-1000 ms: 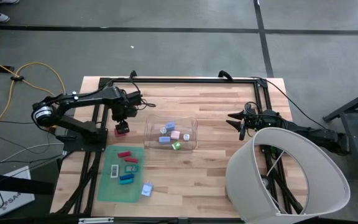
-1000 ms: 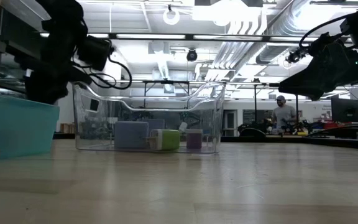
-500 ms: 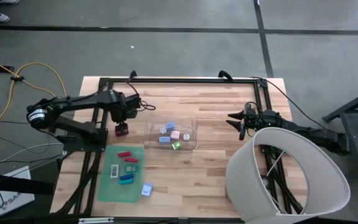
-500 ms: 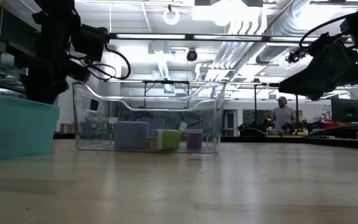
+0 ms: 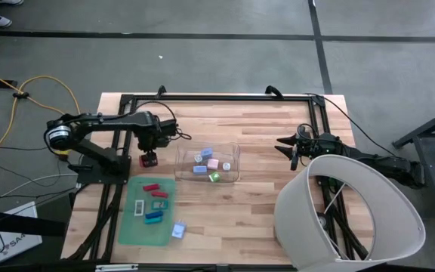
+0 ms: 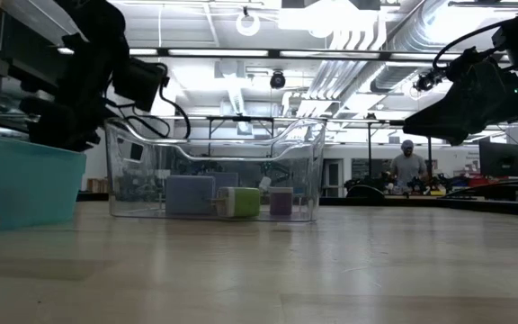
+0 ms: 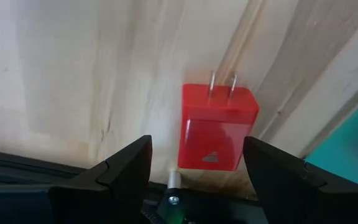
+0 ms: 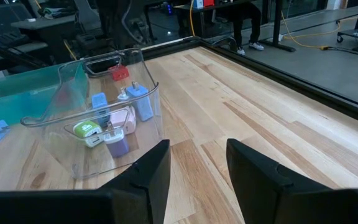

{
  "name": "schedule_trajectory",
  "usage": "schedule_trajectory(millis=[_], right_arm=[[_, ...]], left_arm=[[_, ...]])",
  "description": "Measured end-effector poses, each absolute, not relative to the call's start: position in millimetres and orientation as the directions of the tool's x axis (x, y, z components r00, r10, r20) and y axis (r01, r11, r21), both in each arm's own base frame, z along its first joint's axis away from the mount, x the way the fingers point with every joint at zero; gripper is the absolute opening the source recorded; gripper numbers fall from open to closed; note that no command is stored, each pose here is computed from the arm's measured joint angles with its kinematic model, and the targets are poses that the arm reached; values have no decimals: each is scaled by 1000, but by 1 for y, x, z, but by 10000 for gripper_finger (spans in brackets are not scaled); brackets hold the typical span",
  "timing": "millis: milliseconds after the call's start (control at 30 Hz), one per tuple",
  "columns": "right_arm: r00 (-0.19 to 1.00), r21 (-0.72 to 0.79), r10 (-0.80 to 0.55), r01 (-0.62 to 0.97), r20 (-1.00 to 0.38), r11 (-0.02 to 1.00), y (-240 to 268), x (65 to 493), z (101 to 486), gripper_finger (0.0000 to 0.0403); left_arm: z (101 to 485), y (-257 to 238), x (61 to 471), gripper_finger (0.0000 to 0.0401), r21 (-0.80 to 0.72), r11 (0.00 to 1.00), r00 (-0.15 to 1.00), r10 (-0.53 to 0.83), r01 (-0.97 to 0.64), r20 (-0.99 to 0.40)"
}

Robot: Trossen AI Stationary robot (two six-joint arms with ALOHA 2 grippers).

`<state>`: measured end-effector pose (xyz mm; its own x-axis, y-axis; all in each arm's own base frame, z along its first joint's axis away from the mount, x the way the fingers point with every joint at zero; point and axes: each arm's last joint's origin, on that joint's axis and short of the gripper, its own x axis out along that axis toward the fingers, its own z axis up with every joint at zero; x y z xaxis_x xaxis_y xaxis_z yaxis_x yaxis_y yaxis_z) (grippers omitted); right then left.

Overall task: Pick & Place Office items
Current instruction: Put the red charger adapter into the transparent bin

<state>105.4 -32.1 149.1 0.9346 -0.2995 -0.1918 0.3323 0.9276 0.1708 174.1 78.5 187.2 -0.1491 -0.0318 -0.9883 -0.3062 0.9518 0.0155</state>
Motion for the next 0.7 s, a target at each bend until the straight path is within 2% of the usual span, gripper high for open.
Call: schedule_trajectory(millis=[533,700], right_arm=[[935,171,-300,332,-192,928,-32,105,149,144],[934,171,-300,333,-192,927,-32,105,149,144]], left_arm=[[183,79,176,246,3,953,-169,-50,-303,-984],[183,77,177,246,-42,955,-152,-91,-294,-984]])
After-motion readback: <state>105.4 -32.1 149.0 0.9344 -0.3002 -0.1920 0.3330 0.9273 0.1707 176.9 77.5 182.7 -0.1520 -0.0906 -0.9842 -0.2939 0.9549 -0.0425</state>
